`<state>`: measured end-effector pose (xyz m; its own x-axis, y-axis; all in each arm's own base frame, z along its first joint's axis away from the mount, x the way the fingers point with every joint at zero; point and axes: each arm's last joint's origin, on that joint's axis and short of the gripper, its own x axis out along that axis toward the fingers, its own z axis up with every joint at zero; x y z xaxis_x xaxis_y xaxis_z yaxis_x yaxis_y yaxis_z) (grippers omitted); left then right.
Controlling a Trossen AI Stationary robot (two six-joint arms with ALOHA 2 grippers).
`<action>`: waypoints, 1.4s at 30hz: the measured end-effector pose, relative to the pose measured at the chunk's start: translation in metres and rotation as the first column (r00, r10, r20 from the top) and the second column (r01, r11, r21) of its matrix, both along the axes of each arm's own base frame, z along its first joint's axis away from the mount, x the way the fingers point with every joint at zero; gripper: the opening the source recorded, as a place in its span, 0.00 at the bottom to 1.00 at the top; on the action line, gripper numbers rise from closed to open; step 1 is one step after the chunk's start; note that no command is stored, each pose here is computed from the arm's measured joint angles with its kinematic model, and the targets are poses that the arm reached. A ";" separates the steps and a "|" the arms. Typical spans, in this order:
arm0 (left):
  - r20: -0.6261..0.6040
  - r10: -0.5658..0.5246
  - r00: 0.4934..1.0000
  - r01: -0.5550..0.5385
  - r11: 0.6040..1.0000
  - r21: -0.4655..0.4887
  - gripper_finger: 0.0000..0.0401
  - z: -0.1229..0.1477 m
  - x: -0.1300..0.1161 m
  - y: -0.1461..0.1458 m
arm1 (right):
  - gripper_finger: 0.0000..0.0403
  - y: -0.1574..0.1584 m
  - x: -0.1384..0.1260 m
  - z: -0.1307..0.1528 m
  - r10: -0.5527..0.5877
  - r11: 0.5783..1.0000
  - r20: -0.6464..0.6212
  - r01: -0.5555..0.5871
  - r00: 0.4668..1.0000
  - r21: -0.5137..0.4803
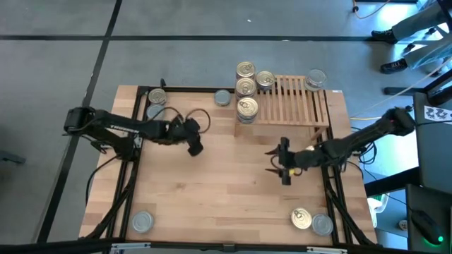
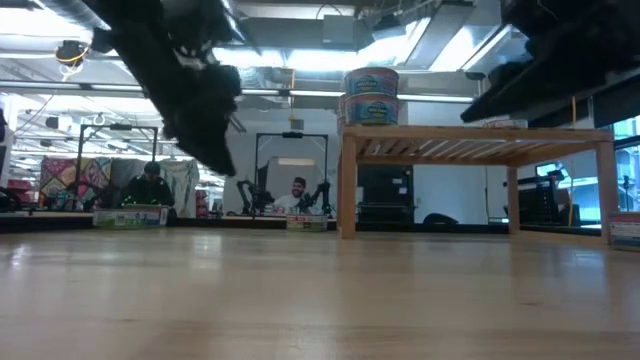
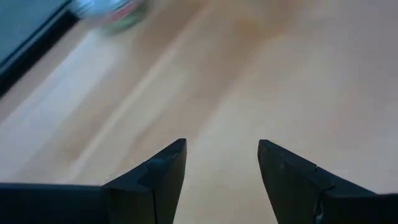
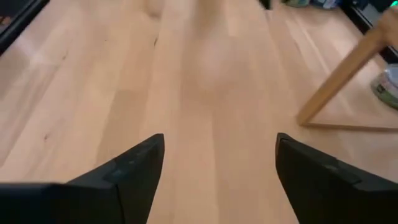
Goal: Stack canned seafood by type on shelf
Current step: Put the green tuna can on the shelf aligned with the other green tuna can
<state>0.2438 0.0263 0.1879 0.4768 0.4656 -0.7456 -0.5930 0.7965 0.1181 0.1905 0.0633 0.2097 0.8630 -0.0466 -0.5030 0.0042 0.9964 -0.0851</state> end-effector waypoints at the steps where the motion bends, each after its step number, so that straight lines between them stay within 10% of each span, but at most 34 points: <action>1: -0.023 0.059 0.998 -0.059 0.998 0.004 0.49 -0.002 -0.003 0.008 | 0.73 0.003 0.001 -0.006 0.002 1.000 0.009 -0.002 1.000 -0.001; 16: -0.446 0.520 0.729 -0.548 0.833 0.076 0.49 -0.012 -0.056 0.093 | 0.73 0.013 0.018 -0.043 -0.082 0.994 -0.025 0.080 0.996 -0.074; 23: -0.595 0.483 0.643 -0.559 0.826 0.066 0.47 -0.024 -0.065 0.115 | 0.73 0.013 0.019 -0.041 -0.079 0.995 -0.009 0.078 0.997 -0.069; 35: -0.707 0.500 0.500 -0.561 0.809 0.176 0.15 -0.030 -0.068 0.138 | 0.73 0.013 0.019 -0.041 -0.076 0.993 -0.005 0.075 0.997 -0.088; 42: -0.778 0.346 0.524 -0.517 0.856 0.033 0.06 -0.049 -0.061 0.137 | 0.73 0.014 0.019 -0.041 -0.061 0.995 -0.013 0.060 0.998 -0.081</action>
